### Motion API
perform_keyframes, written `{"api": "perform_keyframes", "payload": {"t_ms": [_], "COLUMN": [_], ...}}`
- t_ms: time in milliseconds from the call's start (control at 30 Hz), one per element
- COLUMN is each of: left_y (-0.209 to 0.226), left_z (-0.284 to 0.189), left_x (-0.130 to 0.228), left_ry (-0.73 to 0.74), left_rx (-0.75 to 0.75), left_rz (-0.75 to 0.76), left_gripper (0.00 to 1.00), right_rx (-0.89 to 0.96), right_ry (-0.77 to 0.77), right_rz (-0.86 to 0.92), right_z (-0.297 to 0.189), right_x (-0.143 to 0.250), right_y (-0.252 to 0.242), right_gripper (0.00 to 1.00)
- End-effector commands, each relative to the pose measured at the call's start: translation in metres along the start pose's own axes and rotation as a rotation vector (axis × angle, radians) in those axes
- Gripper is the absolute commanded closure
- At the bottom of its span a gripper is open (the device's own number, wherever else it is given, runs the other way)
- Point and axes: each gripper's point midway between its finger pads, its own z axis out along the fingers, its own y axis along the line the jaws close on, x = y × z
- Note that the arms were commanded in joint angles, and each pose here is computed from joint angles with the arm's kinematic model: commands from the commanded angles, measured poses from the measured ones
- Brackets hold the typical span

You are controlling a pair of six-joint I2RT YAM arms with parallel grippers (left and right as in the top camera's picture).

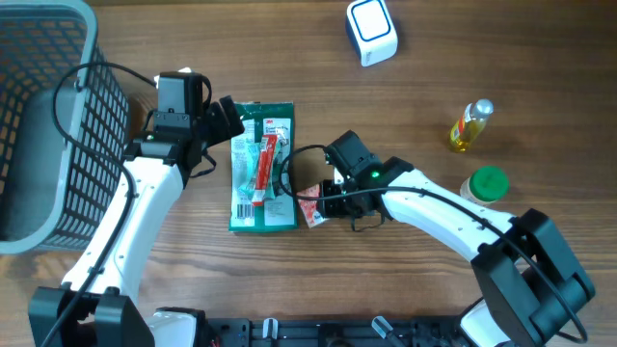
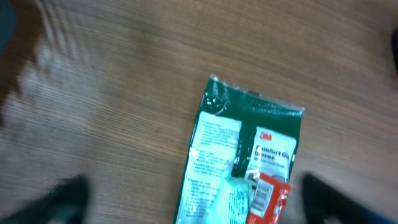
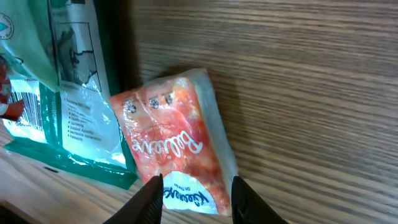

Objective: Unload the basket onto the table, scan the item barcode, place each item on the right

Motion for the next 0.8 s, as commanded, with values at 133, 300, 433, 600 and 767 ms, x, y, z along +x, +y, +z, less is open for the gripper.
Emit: {"api": "perform_keyframes", "payload": {"t_ms": [133,300,433,600,767], "left_y": [-0.05,-0.074,-0.096,-0.092,-0.091], "left_z": [-0.013,-0.022,-0.029,-0.03,-0.032], "left_x": [0.02,0.048,0.073,0.103,0.136], "left_ry": [0.13,0.229,0.28,0.325,0.413], "left_rx": [0.293,0.369,0.387,0.256,0.226], "left_rz": [0.007,0.039,0.112,0.165,0.19], "left_gripper": [0.96,0.96,0.96,0.96,0.96], "right_rx": [0.014,0.013,0.012,0.014,-0.016], "right_ry": [-0.005,-0.007,-0.007,-0.005,0.015], "right_rz": [0.011,0.012,0.011,0.012,0.012], "right_z": [0.003,0.003,0.003,0.003,0.003], "right_x": [0.0,0.0,0.0,0.0,0.003], "right_y": [-0.002,-0.002,-0.002,-0.002,0.003], "right_gripper": [0.64,0.64,0.64,0.64,0.64]}}
